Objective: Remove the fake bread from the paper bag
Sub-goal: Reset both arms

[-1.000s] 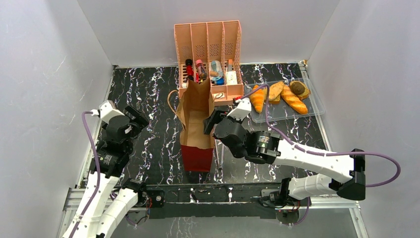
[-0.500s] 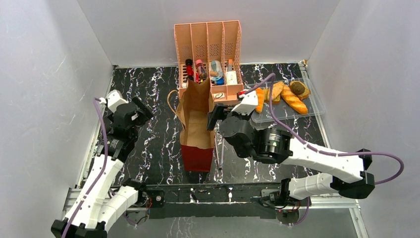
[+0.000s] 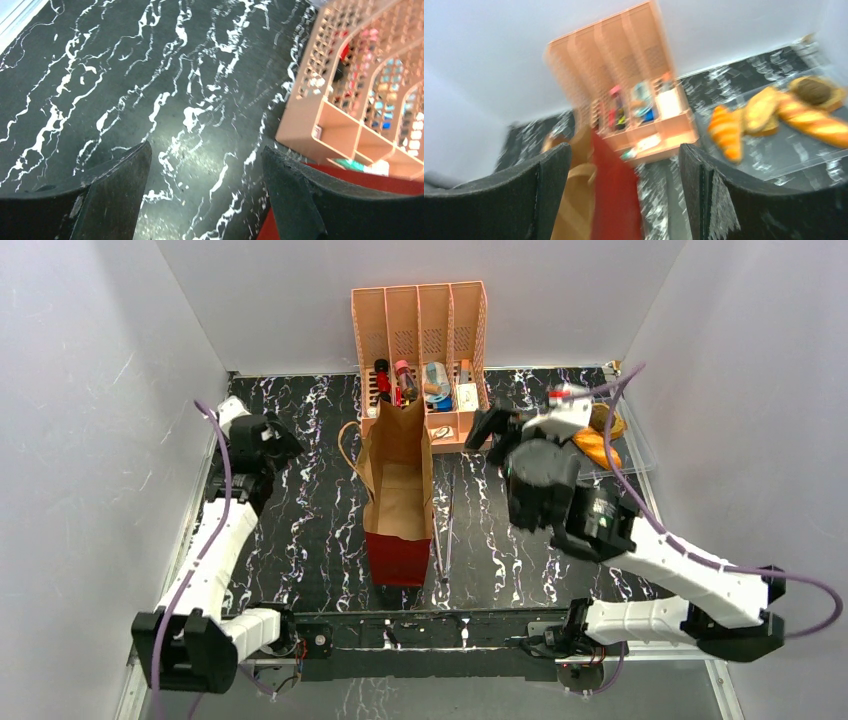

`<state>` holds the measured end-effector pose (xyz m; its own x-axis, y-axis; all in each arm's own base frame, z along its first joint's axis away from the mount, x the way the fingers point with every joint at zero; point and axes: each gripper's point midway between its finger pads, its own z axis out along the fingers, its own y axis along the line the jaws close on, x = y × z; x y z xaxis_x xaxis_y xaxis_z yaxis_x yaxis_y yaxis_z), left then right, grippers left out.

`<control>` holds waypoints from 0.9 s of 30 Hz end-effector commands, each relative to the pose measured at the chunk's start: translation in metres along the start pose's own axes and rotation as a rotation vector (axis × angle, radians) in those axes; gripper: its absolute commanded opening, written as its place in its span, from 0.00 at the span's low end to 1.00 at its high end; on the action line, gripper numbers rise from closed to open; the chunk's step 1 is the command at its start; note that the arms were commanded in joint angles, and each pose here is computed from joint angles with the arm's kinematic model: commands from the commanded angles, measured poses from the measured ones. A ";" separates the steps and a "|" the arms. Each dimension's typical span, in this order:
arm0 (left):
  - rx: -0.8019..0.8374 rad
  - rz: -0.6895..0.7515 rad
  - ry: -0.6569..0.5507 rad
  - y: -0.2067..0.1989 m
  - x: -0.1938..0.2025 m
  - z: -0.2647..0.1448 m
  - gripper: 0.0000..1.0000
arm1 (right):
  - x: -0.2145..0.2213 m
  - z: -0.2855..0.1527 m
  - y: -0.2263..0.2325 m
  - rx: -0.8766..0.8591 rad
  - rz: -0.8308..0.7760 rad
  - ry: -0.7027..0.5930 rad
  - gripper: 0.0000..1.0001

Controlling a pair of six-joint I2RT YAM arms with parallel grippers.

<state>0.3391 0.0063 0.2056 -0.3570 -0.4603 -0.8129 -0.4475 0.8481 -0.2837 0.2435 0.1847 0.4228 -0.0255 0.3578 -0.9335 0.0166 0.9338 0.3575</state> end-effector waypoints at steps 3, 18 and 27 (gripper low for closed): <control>0.103 -0.012 0.034 -0.005 -0.014 0.035 0.80 | -0.011 0.122 -0.073 0.181 -0.041 0.021 0.78; 0.090 0.140 -0.130 0.039 0.038 0.058 0.80 | 0.127 0.165 -0.225 0.495 -0.081 0.166 0.94; 0.052 0.117 -0.171 0.053 0.048 0.055 0.80 | 0.160 0.136 -0.248 0.587 -0.015 0.223 0.96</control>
<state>0.3338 0.0377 0.0945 -0.3786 -0.3274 -0.8657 -0.3649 0.9124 -0.1854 0.3810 0.0186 0.1680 -0.3272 0.3385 -0.8822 0.5157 0.8463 0.1334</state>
